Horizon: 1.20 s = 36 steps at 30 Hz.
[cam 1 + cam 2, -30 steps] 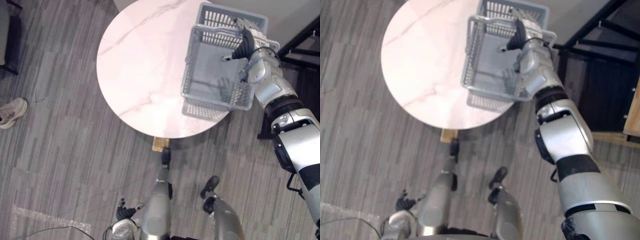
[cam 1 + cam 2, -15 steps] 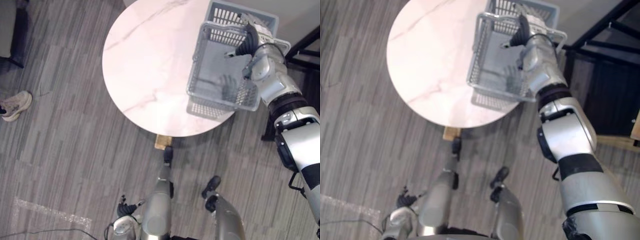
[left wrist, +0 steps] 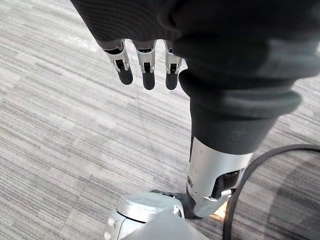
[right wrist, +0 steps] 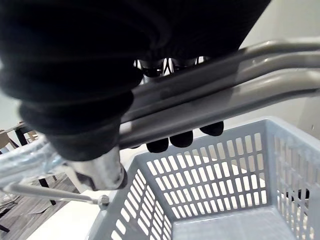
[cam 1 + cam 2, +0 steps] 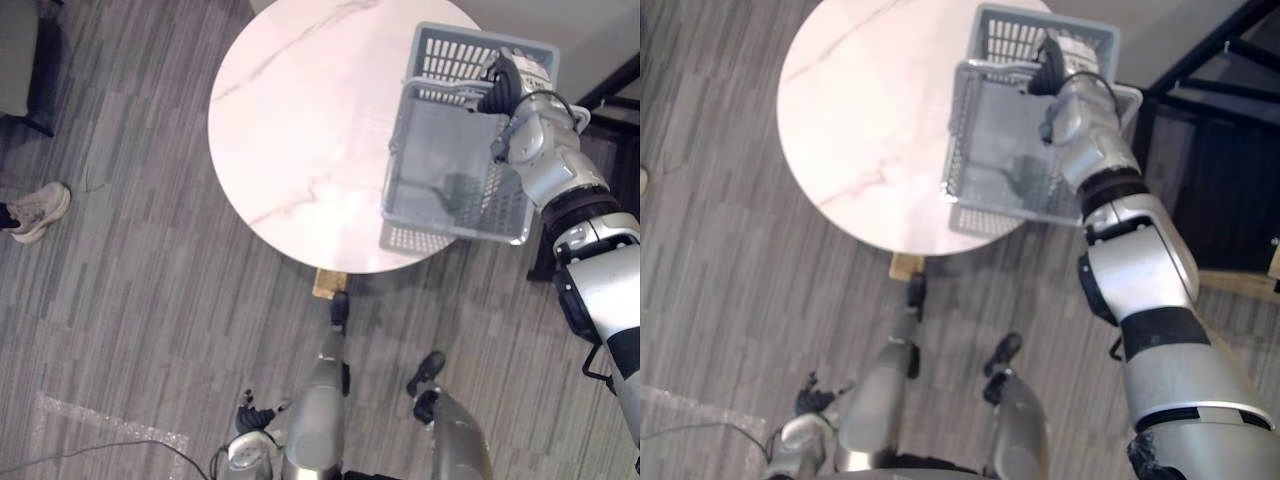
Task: Pick vegetable in the basket
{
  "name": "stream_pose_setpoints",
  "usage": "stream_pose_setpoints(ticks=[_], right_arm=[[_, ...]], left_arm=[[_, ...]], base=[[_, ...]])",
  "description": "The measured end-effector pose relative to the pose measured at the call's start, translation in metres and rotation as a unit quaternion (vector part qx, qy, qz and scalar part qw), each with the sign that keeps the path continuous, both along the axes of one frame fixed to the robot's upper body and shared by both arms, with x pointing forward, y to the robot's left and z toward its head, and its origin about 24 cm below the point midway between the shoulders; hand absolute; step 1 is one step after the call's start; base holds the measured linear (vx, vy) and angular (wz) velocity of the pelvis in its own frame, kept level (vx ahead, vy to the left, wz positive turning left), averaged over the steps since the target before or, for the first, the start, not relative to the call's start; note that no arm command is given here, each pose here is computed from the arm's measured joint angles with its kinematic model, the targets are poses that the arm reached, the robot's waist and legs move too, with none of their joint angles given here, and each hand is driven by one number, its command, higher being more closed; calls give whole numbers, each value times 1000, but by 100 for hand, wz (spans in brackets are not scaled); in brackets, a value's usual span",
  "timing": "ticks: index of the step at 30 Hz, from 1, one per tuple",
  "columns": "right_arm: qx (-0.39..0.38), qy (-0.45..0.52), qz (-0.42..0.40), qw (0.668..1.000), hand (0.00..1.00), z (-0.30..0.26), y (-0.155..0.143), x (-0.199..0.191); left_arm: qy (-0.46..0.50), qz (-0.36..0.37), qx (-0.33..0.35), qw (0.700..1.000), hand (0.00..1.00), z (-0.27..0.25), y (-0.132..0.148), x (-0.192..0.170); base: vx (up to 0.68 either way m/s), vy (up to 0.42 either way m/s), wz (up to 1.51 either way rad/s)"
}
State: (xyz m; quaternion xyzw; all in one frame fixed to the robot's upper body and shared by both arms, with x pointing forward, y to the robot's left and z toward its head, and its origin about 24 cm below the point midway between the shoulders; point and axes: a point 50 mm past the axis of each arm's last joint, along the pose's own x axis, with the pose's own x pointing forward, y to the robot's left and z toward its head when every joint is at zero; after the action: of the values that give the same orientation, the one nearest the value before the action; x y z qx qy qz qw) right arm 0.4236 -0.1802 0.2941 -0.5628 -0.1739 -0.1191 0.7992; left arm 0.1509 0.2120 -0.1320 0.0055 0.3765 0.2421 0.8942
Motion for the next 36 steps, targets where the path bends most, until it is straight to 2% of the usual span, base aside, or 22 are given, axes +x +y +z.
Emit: stream_pose_setpoints(ticks=[1,21,22,36], right_arm=[[0,2,-1,1000,0,-1,0,0],[-1,14,-1,1000,0,-12,-1,1],[-1,15,0,1000,100,-12,0,1],[-66,27,27,997,100,-22,25,2]], left_arm=[[0,0,0,1000,0,0,0,0],[-2,-9,-1,1000,0,1,-3,3],[-2,-9,-1,1000,0,1,-3,4],[-2,-5,3,1000,0,1,-3,4]], base=[[0,0,0],[10,-18,-1],[21,-44,-5],[19,-49,3]])
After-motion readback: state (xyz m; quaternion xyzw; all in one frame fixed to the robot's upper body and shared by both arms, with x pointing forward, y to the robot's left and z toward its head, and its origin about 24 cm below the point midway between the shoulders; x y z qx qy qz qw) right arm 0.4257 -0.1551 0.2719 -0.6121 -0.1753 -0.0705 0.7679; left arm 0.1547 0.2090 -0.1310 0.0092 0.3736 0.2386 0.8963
